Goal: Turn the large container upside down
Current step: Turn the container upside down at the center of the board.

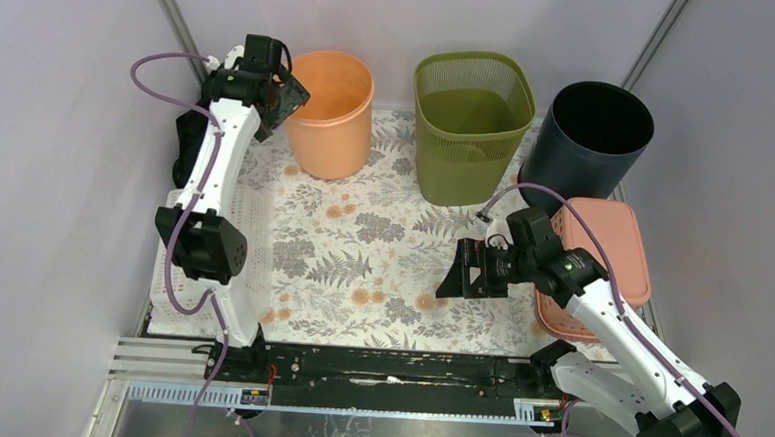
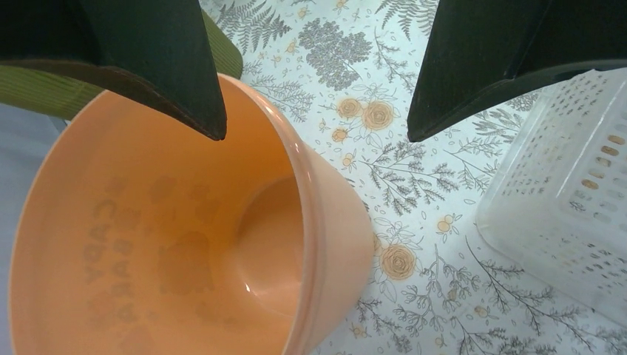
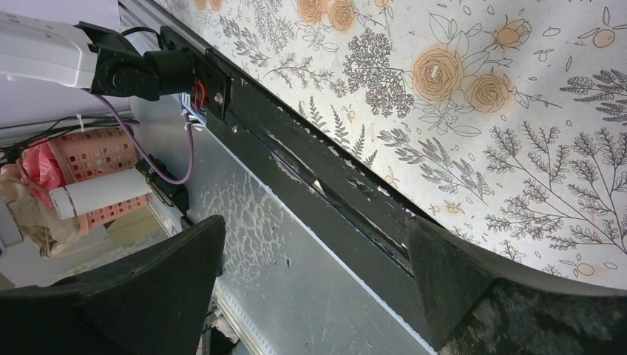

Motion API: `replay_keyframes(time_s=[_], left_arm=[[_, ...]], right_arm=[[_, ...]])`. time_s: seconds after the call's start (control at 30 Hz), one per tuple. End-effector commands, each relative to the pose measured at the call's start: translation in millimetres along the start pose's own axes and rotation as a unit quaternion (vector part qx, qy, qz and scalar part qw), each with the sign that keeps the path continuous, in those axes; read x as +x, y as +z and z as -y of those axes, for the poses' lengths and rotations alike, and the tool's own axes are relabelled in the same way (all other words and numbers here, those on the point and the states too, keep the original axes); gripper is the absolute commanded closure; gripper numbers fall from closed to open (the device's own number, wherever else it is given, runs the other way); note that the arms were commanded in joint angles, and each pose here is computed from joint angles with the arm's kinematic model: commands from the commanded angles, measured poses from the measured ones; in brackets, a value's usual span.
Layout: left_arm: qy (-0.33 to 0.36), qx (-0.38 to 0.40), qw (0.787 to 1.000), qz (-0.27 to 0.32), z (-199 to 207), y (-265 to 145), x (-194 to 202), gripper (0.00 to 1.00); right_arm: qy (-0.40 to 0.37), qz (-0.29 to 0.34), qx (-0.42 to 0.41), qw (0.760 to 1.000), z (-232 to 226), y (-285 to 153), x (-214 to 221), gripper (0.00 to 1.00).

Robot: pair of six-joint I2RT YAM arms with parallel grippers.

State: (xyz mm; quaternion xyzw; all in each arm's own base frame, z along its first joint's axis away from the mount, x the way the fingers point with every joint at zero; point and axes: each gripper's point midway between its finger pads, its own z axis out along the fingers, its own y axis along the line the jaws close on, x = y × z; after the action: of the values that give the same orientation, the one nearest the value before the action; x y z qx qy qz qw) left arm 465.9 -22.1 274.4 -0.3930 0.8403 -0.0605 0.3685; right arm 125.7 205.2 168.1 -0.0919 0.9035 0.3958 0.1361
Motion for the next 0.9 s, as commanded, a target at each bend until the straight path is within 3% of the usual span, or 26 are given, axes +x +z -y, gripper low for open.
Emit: replay_keyframes(time_s=[0.0, 0.33, 0.5, 0.63, 0.87], left_arm=[[-0.035, -0.030, 0.999, 0.010, -7.9, 19.8, 0.2, 0.00], [-0.032, -0.046, 0.998, 0.001, -18.4, 39.8, 11.6, 0.00], [-0.031, -0.044, 0.999, -0.004, -20.9, 48.1, 17.8, 0.10], [-0.029, -0.047, 0.998, -0.021, -26.1, 56.1, 29.4, 0.23], [-0.026, -0.031, 0.999, -0.036, -27.3, 50.2, 38.6, 0.66]], right_arm=[[0.004, 0.010, -0.012, 1.000, -3.8, 2.7, -5.7, 0.01], [0.017, 0.011, -0.004, 1.000, 3.8, 6.2, -0.3, 0.01], [0.029, 0.010, -0.004, 1.000, 8.7, 8.5, 7.0, 0.01], [0.028, 0.005, 0.002, 1.000, 12.7, 7.2, 12.6, 0.01], [0.036, 0.011, -0.005, 0.999, 12.5, 7.7, 15.5, 0.01]])
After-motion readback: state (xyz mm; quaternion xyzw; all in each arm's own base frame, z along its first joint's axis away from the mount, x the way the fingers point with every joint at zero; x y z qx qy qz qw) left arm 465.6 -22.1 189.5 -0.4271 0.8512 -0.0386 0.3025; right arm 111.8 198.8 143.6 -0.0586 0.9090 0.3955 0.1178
